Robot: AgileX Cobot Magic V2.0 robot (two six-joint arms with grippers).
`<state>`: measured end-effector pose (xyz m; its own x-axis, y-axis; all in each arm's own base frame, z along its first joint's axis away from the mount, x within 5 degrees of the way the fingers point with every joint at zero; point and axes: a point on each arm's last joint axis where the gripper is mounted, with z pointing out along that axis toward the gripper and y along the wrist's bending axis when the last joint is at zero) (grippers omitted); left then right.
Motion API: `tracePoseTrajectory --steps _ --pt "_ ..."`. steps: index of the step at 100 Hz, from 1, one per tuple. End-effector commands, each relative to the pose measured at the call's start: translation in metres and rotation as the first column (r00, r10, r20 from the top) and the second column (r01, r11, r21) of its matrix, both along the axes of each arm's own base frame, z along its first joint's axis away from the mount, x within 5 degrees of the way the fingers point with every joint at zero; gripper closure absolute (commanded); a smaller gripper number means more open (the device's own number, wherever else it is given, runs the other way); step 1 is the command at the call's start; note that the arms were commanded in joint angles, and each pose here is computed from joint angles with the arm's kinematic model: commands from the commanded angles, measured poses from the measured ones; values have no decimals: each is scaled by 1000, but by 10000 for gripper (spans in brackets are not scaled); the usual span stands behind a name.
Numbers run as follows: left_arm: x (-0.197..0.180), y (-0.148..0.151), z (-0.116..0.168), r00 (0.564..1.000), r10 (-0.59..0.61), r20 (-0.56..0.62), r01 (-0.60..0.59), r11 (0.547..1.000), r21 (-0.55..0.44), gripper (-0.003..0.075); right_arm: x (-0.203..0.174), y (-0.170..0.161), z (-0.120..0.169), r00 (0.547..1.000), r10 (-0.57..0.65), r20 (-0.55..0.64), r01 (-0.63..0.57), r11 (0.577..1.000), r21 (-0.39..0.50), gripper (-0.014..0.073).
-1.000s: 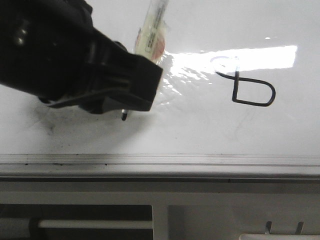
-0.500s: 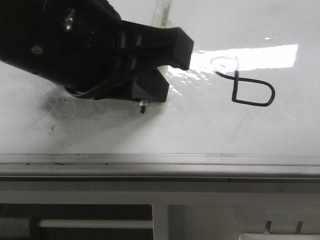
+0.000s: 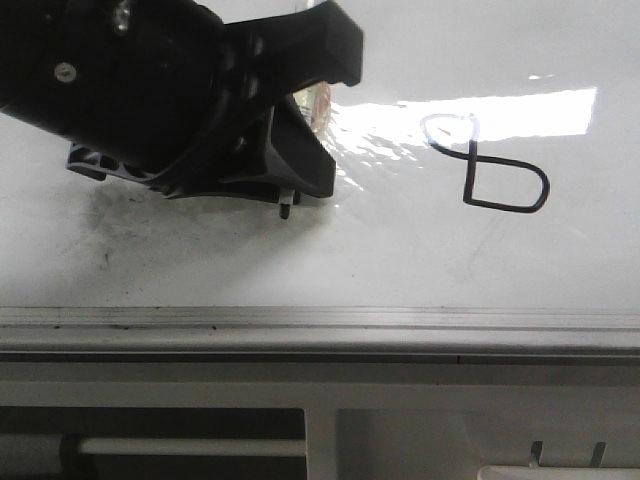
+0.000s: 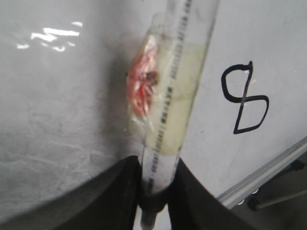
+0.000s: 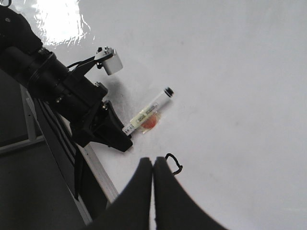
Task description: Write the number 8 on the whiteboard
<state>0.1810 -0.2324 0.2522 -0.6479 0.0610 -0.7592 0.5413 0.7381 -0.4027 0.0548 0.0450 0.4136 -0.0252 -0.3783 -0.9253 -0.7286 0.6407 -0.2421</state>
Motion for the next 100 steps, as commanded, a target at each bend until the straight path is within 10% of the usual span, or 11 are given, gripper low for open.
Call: tracePoseTrajectory --steps 1,46,82,100 --pt "19 15 8 982 174 68 -176 984 24 451 0 2 14 998 15 67 -19 998 59 646" --pt "15 18 16 982 172 83 -173 985 0 126 1 1 10 999 2 40 -4 999 32 646" --pt "-34 79 39 968 165 191 -150 984 -94 148 -18 -56 -41 994 -106 24 103 990 95 636" --pt "-68 112 39 963 134 233 -91 978 -186 451 -28 -74 -88 995 -95 14 92 987 130 637"
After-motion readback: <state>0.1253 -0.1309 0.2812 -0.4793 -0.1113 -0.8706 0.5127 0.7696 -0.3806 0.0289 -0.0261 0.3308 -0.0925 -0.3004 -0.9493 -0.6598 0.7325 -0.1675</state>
